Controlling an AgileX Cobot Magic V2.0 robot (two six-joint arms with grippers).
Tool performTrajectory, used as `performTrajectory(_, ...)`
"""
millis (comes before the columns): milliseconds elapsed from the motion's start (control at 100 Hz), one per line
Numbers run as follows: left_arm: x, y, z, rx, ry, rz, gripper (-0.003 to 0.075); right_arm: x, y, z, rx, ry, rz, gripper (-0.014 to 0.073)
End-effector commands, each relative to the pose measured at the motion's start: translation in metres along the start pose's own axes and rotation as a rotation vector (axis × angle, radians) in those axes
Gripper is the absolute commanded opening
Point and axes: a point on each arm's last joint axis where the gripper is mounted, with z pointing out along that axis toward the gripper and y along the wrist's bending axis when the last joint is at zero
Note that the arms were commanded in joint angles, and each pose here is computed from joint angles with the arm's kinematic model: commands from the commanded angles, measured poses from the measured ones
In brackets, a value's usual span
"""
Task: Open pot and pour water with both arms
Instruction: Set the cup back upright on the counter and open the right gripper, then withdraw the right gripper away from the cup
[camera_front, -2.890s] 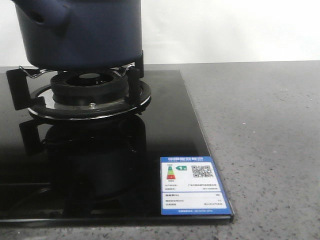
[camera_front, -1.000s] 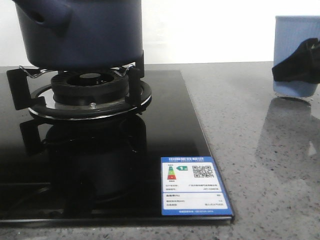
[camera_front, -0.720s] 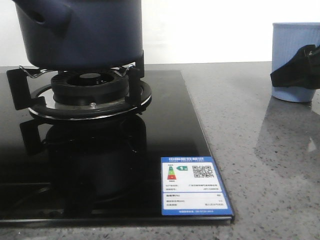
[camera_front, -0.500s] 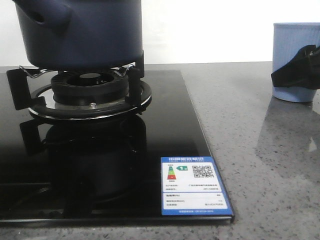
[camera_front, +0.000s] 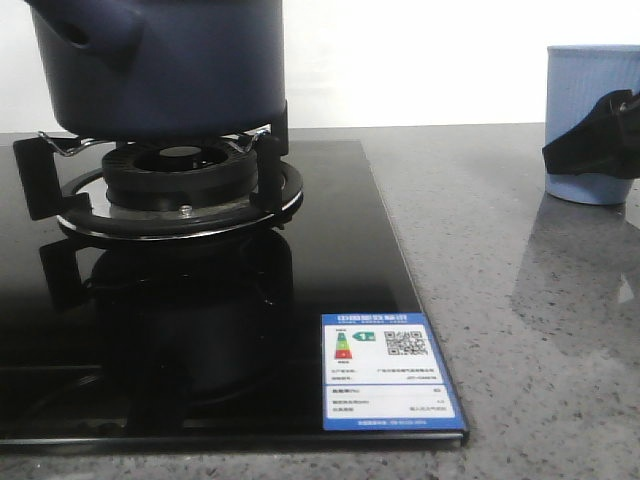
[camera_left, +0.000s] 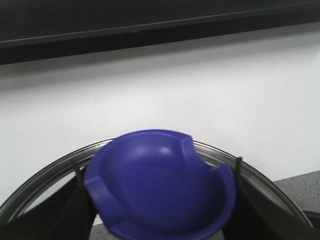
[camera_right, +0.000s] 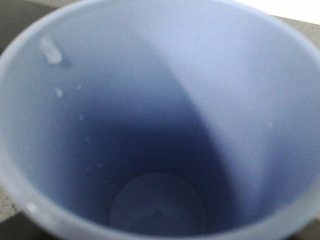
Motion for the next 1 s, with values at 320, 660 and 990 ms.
performTrajectory(320,-0.019,0.004,-0.01,-0.026,-0.066,-0.015,0.0348,-0.021,-0.001,-0.012,0.022,-0.098,0.038,0.0579)
performTrajectory(660,-0.019,0.004,-0.01,-0.026,-0.066,-0.015,0.0348,-0.021,0.005,-0.038,0.082,-0.028,0.059,0.0579)
performTrajectory(990,-0.019,0.004,-0.01,-0.026,-0.066,-0.015,0.0348,0.01,0.028,-0.062,0.027,0.014,0.121,0.0579)
